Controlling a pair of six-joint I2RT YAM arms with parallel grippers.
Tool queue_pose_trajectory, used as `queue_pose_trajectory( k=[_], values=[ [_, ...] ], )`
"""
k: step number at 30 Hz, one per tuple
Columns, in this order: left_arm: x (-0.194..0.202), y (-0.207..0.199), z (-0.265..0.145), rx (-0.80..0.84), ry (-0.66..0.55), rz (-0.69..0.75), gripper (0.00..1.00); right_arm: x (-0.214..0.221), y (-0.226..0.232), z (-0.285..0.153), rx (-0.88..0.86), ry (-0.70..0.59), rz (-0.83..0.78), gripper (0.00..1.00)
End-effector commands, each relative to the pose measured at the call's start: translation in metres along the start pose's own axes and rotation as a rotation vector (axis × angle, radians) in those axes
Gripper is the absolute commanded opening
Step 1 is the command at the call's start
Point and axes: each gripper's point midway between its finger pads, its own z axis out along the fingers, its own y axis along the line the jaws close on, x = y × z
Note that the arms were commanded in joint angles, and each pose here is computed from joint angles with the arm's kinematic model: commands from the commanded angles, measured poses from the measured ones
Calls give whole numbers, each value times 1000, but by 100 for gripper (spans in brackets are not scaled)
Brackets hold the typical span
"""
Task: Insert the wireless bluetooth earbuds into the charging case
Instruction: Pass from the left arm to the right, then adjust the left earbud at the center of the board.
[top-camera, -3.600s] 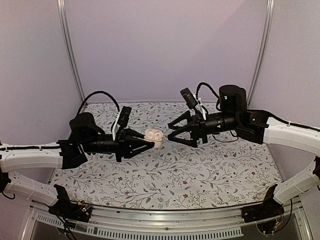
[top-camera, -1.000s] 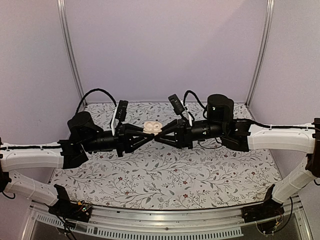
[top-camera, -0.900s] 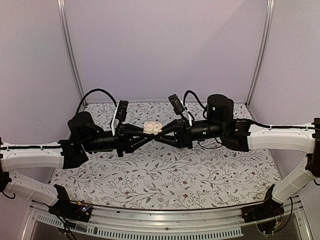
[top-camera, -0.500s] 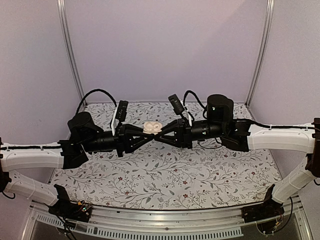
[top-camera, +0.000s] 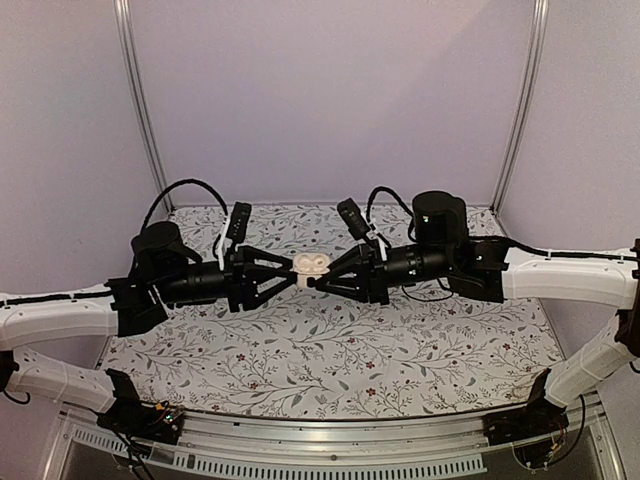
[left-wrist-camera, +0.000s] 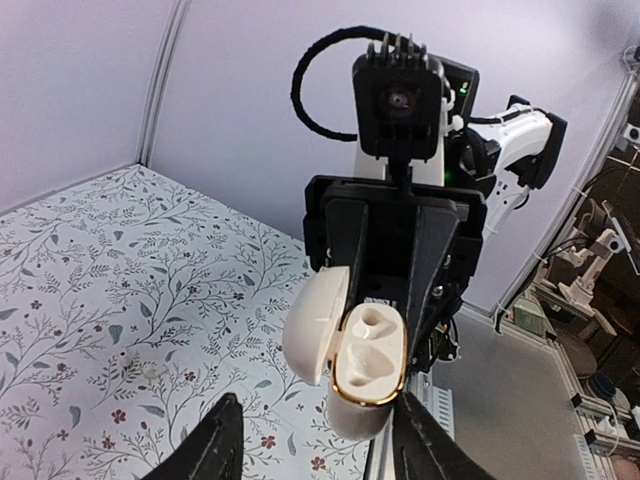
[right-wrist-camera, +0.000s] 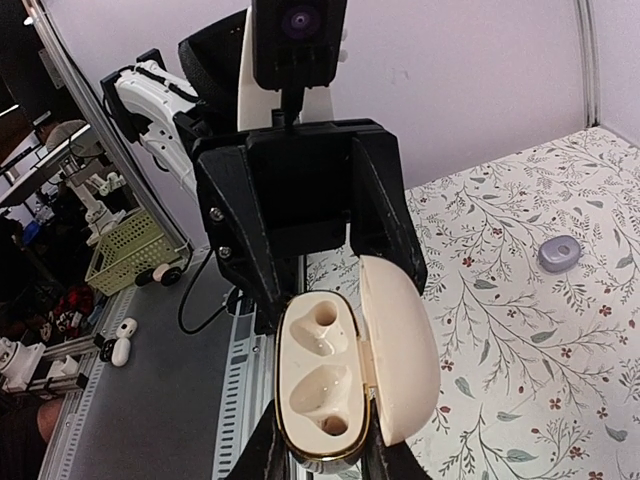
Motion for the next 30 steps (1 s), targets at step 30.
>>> queue_pose_trajectory(
  k=[30],
  values=[
    [-19,53,28,-109,72,-11,55,21,-55,-58,243,-3,13,0]
  ],
)
